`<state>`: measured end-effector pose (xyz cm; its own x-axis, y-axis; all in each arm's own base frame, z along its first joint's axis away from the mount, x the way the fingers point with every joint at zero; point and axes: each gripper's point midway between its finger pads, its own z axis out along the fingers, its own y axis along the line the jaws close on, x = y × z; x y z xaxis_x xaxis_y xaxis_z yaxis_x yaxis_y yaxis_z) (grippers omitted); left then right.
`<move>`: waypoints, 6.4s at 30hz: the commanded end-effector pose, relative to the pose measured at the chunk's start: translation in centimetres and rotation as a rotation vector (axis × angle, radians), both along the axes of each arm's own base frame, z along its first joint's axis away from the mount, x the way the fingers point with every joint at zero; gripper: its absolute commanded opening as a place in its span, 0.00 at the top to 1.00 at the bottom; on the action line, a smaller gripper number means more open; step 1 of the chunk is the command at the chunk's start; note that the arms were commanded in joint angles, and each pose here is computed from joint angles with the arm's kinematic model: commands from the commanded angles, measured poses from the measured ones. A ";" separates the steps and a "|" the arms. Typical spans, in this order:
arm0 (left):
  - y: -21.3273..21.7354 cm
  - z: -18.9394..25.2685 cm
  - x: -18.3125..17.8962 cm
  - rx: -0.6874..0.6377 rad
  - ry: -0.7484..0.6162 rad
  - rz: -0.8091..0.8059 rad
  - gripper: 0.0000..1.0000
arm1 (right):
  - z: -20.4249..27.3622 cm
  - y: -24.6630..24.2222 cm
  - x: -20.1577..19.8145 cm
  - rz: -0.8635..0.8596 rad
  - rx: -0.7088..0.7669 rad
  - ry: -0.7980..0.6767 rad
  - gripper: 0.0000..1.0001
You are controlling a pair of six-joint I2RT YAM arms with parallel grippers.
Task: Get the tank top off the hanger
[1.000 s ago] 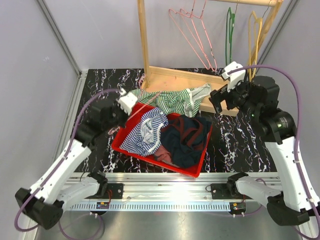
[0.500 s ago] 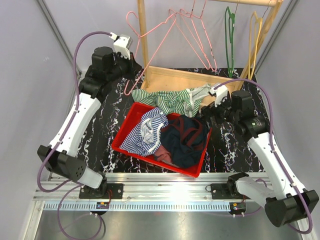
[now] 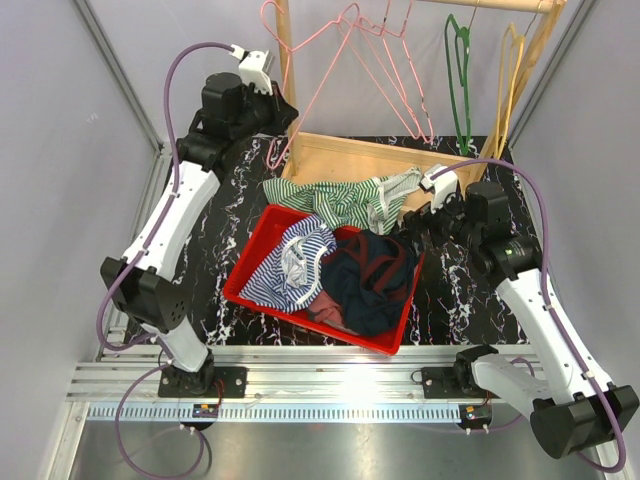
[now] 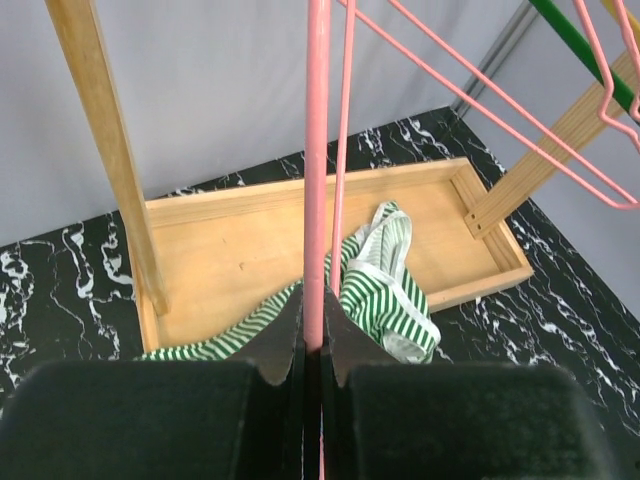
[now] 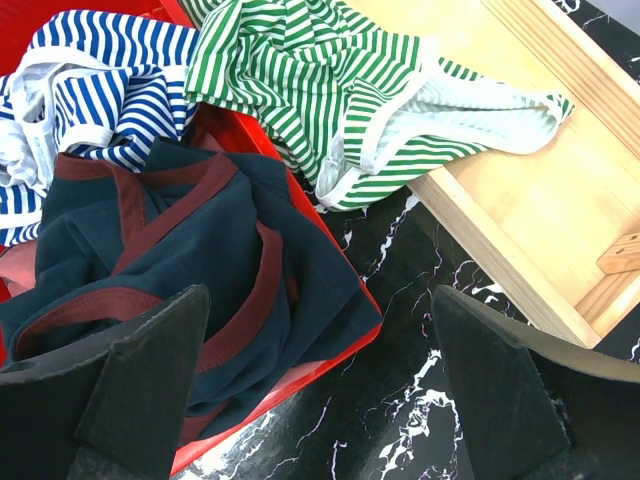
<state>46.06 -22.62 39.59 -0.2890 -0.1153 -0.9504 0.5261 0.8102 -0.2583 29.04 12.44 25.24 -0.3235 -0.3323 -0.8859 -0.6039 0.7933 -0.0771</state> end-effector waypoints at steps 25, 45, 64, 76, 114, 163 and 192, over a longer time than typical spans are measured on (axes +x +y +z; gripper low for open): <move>-4.7 5.5 8.8 -0.005 -0.292 0.025 1.00 | -0.3 0.4 0.8 0.013 0.010 -0.011 0.00; -4.9 6.5 9.8 -0.083 -0.395 0.072 1.00 | -1.4 1.9 -1.2 0.188 -0.017 0.026 0.00; 2.7 3.8 -1.7 0.091 -0.361 0.076 1.00 | -2.8 4.9 -8.1 0.690 -0.030 0.018 0.00; 4.0 -7.0 -17.8 0.223 -0.123 -0.279 1.00 | 5.8 5.8 -10.5 0.992 -0.102 -0.224 0.01; 1.2 -12.0 -30.4 0.186 -0.113 -0.779 0.56 | 6.0 17.3 -8.7 1.135 -0.193 -0.080 1.00; 7.5 -11.7 -24.6 0.364 -0.189 -0.218 1.00 | 18.6 2.2 -4.1 0.283 -0.126 -0.325 0.00; 3.9 -0.5 -11.0 0.203 -0.136 0.762 1.00 | 1.2 -2.1 1.3 -0.075 -0.038 -0.077 0.00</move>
